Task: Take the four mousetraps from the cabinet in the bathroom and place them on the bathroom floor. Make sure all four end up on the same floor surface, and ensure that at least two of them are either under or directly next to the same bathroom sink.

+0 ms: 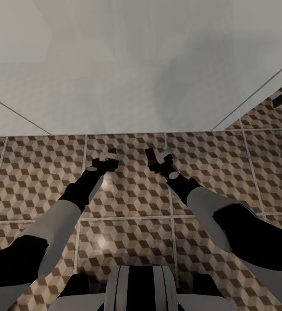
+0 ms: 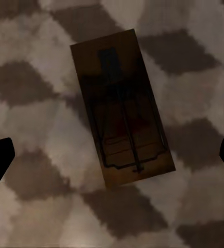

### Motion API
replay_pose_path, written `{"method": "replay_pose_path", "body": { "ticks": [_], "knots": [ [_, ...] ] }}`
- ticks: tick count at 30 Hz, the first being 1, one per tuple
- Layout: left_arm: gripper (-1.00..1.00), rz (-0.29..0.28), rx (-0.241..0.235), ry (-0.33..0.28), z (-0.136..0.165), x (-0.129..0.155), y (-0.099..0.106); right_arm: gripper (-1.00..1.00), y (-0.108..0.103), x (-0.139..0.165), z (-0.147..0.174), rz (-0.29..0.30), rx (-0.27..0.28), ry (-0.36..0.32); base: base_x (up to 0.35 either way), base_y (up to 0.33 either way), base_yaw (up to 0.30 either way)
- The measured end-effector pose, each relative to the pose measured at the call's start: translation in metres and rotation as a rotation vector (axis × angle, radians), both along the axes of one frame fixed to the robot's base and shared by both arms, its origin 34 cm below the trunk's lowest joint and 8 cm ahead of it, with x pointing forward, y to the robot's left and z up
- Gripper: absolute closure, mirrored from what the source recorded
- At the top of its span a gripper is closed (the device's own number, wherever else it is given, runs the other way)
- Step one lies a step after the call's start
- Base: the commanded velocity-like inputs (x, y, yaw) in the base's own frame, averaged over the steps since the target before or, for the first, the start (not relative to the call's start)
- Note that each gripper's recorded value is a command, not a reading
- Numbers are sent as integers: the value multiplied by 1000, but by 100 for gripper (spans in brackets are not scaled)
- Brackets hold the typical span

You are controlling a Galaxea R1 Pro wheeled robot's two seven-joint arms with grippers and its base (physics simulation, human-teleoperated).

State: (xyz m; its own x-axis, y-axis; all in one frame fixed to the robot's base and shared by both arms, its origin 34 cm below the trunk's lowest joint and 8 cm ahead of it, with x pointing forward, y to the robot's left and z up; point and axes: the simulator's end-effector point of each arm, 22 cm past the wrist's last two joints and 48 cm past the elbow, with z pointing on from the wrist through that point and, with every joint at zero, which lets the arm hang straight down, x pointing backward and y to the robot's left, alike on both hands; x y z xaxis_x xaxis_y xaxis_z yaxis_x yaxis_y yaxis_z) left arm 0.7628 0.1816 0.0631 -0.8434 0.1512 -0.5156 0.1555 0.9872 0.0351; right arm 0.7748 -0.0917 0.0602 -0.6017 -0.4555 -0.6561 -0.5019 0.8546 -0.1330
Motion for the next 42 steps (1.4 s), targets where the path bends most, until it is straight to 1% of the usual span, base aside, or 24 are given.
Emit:
{"method": "replay_pose_path", "body": {
  "ticks": [9,32,42],
  "knots": [
    [-100,-14,-1,-18,2,3,-4,-100,0,0,0,0,1,0,-261,0,0],
    [-100,-16,-1,-17,2,2,-5,-100,0,0,0,0,1,-1,-330,0,0],
    [-100,-16,-1,-17,1,2,-5,-100,0,0,0,0,1,-1,-284,0,0]
  ]
}}
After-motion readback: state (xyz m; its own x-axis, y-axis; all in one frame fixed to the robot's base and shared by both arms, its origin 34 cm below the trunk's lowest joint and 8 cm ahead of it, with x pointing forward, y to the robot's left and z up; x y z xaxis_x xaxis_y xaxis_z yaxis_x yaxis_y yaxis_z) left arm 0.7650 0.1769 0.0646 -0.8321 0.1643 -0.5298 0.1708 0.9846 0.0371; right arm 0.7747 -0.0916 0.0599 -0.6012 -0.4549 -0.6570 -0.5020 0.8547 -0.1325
